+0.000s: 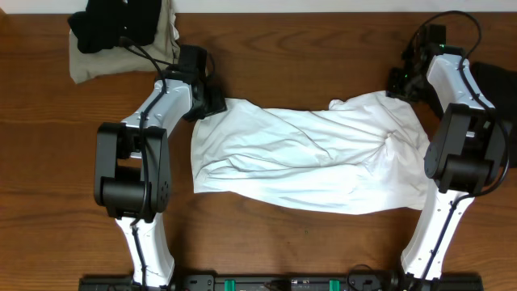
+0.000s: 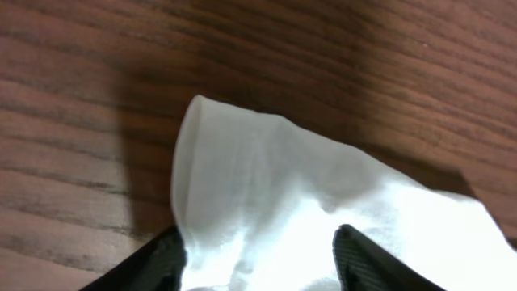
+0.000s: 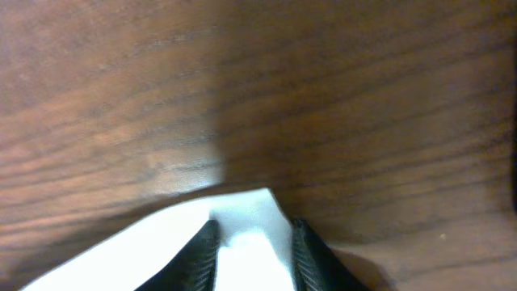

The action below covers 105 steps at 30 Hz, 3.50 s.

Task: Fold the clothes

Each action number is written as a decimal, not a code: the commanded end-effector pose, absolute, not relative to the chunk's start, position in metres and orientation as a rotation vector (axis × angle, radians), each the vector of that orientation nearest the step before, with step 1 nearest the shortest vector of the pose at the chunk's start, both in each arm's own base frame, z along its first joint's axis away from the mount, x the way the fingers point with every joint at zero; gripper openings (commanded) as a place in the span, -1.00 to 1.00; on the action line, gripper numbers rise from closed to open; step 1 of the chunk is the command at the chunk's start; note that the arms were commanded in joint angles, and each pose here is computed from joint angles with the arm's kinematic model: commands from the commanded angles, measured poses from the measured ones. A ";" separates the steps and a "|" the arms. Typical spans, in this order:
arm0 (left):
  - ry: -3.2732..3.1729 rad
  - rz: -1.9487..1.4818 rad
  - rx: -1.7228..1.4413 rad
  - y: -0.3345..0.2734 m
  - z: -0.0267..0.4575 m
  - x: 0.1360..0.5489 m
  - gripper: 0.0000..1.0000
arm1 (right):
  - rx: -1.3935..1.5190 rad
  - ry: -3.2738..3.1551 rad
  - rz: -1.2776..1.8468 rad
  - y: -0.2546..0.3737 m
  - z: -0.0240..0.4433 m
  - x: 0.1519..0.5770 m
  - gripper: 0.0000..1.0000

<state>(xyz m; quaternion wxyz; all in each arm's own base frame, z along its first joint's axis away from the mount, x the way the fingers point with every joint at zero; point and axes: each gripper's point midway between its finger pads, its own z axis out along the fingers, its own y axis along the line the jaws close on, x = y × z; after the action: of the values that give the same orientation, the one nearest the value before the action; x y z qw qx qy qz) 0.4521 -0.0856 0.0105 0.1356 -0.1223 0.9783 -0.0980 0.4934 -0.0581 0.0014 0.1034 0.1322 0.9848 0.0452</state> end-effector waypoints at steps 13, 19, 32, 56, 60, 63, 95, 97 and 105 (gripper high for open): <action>2.830 -0.285 -0.355 -0.084 0.007 0.456 -0.81 | 0.421 2.899 0.080 -0.058 0.006 0.502 -0.99; 2.792 -0.297 -0.347 -0.085 0.024 0.460 -0.88 | 0.438 2.889 0.085 -0.059 0.033 0.507 -0.97; 2.782 -0.300 -0.344 -0.083 0.066 0.444 -0.88 | 0.540 2.973 0.157 -0.048 0.062 0.483 -0.98; 2.957 -0.243 -0.365 -0.073 0.096 0.377 -0.88 | 0.604 3.162 0.072 -0.047 0.116 0.404 -0.98; 3.023 -0.220 -0.380 -0.071 0.093 0.361 -0.88 | 0.617 3.221 0.068 -0.045 0.117 0.390 -0.97; 3.059 -0.168 -0.390 -0.065 0.091 0.351 -0.88 | 0.624 3.249 0.066 -0.044 0.118 0.383 -0.97; 3.143 -0.019 -0.565 -0.019 0.082 0.324 -0.86 | 0.646 3.357 -0.204 -0.038 0.118 0.329 -0.98; 3.158 -0.013 -0.567 -0.018 0.082 0.321 -0.86 | 0.673 3.375 -0.222 -0.038 0.112 0.323 -0.97; 3.223 0.030 -0.579 -0.016 0.083 0.304 -0.58 | 0.763 3.381 -0.428 -0.053 0.114 0.308 -0.98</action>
<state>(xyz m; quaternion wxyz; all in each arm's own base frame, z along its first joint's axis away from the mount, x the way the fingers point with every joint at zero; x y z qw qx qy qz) 0.3114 -0.0221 0.0836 -0.0571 -0.1772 0.9825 -0.0081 0.3140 -0.0392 0.1106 -0.1719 0.1927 0.9635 -0.0707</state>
